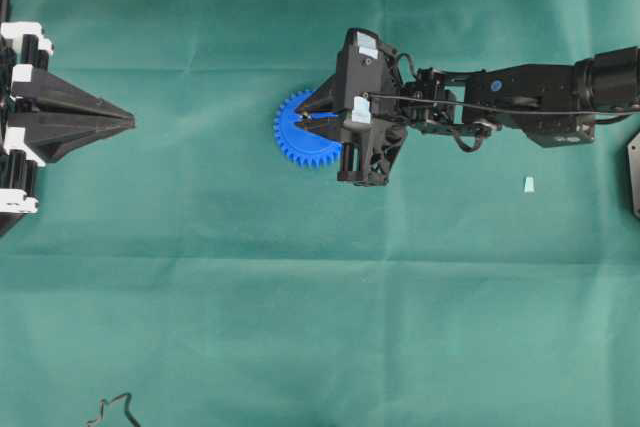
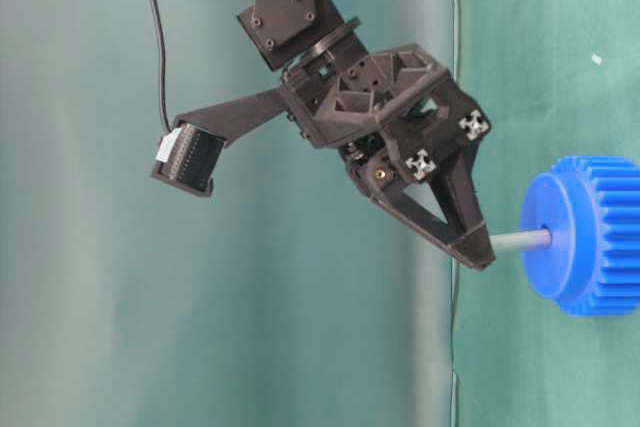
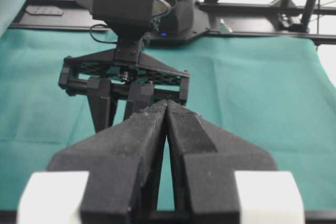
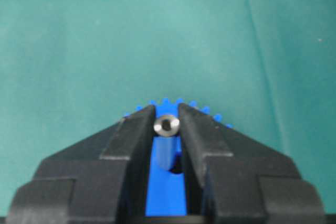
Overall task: Insert the shaft into the center hole of the gear.
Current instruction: 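Lower the held shaft into the gear's center hole, adjusting alignment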
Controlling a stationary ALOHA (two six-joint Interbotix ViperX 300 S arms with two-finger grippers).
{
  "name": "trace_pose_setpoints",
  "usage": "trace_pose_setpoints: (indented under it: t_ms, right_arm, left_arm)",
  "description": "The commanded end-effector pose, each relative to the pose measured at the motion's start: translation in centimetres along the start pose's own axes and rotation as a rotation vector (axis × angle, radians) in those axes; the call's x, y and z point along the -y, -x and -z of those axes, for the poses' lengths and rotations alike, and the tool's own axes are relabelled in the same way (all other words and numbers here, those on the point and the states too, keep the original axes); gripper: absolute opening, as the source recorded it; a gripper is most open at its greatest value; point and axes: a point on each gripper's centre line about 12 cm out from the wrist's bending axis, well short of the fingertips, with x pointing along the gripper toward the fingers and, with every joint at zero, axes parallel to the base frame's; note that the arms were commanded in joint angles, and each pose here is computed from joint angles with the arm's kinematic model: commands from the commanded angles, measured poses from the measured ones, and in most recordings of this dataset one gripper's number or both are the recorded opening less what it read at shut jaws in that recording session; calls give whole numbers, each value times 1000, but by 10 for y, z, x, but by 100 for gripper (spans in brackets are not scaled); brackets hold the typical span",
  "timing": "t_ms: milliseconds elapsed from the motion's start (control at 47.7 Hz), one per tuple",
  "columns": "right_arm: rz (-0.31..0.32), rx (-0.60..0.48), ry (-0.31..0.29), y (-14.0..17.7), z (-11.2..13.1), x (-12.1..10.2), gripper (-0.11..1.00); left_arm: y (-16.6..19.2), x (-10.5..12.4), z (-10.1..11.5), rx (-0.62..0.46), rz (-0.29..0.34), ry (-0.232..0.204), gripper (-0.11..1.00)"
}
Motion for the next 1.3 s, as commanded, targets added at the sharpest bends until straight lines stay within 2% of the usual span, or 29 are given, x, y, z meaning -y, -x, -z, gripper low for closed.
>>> trace_pose_setpoints:
  t_ms: [0, 377, 670, 1278]
  right_arm:
    - [-1, 34, -9, 0, -9, 0, 20]
    - [-4, 57, 0, 3, -16, -1, 19]
    - [-11, 118, 16, 23, -38, -2, 20]
    - [-5, 111, 6, 22, -23, 1, 20]
  left_arm:
    - [-3, 0, -11, 26, 1, 0, 0]
    - [-3, 0, -10, 25, 1, 0, 0]
    - [-3, 0, -10, 25, 1, 0, 0]
    - [-3, 0, -10, 25, 1, 0, 0]
